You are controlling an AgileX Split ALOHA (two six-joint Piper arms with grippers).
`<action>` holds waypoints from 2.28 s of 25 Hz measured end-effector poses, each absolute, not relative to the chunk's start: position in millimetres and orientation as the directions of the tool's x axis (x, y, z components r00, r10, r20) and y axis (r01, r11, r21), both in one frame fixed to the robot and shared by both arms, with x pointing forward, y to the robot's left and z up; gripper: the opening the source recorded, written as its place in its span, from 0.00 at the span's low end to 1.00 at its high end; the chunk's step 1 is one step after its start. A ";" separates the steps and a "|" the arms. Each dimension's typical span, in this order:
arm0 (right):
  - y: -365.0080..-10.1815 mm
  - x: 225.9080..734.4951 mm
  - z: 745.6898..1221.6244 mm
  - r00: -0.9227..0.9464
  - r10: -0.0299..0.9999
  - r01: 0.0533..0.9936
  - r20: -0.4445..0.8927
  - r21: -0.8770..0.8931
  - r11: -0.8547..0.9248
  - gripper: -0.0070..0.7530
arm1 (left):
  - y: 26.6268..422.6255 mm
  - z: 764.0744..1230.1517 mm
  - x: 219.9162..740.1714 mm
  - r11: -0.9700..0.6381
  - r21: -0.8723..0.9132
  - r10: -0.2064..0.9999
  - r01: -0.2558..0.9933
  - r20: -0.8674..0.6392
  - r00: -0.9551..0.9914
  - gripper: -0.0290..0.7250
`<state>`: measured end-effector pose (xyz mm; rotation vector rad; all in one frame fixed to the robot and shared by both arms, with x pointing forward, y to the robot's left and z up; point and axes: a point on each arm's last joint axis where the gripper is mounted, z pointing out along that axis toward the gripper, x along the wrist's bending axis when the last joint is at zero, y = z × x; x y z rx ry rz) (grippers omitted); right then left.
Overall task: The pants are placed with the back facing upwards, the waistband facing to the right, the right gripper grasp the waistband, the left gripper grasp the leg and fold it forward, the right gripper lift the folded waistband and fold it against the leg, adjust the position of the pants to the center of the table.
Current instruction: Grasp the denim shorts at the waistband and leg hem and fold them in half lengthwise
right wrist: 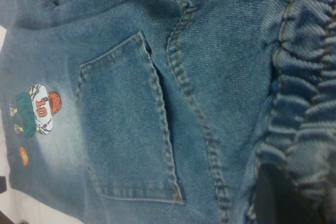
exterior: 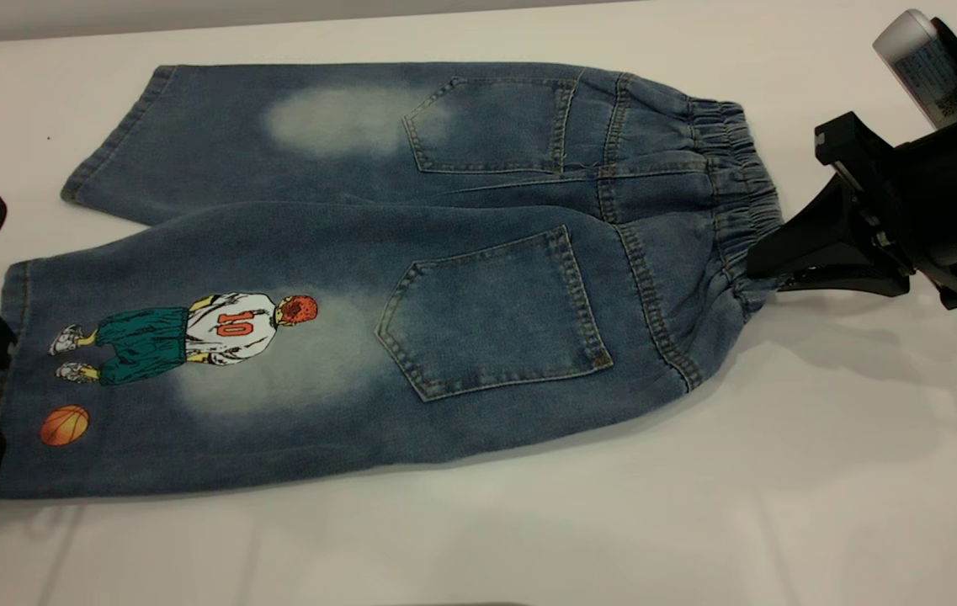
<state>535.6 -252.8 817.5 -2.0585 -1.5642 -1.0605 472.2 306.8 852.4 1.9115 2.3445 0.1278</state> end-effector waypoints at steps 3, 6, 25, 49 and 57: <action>-252.8 535.5 817.6 0.112 0.671 0.929 0.733 0.162 -0.332 0.06 | 307.0 849.7 474.0 0.202 0.147 0.979 0.968 -0.036 -0.199 0.66; -252.8 535.5 817.6 0.112 0.671 0.930 0.733 0.162 -0.331 0.06 | 307.0 844.7 474.6 0.202 0.135 0.979 0.970 -0.033 -0.199 0.67; -250.8 535.5 819.6 0.100 0.650 0.931 0.753 0.160 -0.329 0.06 | 307.2 836.4 476.2 0.202 0.135 0.979 0.970 -0.032 -0.200 0.20; -249.2 544.2 873.6 -0.069 0.649 0.899 0.758 0.330 -0.290 0.05 | 307.1 936.7 500.4 0.164 0.378 0.986 0.911 -0.068 -0.150 0.07; -253.3 573.1 886.5 -0.062 0.669 0.875 0.740 0.363 -0.320 0.05 | 308.3 960.4 542.7 0.138 0.470 0.990 0.872 -0.068 -0.120 0.07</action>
